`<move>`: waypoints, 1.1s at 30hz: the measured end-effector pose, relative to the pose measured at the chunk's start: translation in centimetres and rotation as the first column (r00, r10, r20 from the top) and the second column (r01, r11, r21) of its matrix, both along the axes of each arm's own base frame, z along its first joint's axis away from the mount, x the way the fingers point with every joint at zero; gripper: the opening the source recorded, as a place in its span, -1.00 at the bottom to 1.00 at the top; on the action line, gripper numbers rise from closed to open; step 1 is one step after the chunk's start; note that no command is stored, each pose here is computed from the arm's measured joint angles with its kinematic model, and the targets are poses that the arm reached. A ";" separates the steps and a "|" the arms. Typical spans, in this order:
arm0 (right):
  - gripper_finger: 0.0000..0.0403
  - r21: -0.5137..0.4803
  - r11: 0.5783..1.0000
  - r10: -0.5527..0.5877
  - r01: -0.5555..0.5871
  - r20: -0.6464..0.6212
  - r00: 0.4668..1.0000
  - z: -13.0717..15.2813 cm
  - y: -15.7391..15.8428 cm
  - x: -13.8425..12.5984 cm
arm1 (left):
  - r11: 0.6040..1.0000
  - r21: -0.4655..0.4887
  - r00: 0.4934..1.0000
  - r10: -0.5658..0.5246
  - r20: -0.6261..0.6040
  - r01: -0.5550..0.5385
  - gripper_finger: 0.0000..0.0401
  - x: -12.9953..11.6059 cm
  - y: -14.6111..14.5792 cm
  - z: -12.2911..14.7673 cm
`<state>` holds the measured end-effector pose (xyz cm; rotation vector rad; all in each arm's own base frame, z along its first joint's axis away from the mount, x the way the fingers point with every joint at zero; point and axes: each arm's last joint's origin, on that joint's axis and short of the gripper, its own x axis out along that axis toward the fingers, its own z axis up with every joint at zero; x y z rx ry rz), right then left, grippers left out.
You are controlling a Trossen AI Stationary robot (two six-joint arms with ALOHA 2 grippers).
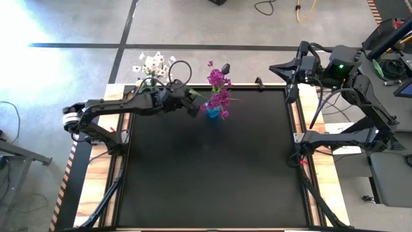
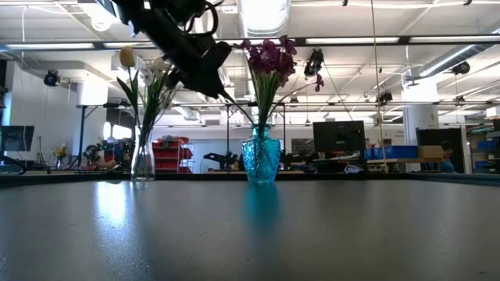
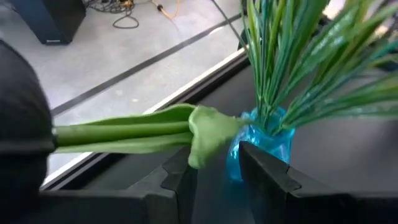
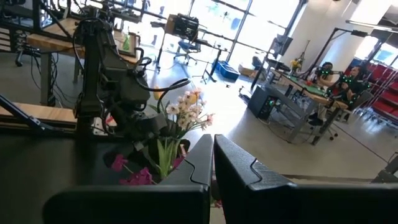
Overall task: Sort flowers into vase by color
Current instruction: Put the black flower into the blue vase, then return to Home Position
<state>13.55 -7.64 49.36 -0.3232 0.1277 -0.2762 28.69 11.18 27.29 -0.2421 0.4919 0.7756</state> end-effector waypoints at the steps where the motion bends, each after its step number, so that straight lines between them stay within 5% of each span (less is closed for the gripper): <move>1: -0.95 -0.001 1.000 0.000 0.000 0.001 1.000 0.0 0.0 0.0 | 1.000 -0.002 1.000 -0.004 -0.008 0.004 -0.49 -0.1 -0.1 0.1; 21: -0.95 -0.020 1.000 0.001 -0.001 -0.002 1.000 0.0 0.0 0.0 | 0.999 0.028 0.996 -0.035 -0.080 0.037 -0.49 -0.3 -4.7 0.3; 33: -0.95 -0.020 1.000 0.001 -0.001 -0.003 1.000 0.0 0.0 0.0 | 0.999 -0.034 0.997 -0.023 -0.073 0.021 -0.49 -4.2 -5.7 2.6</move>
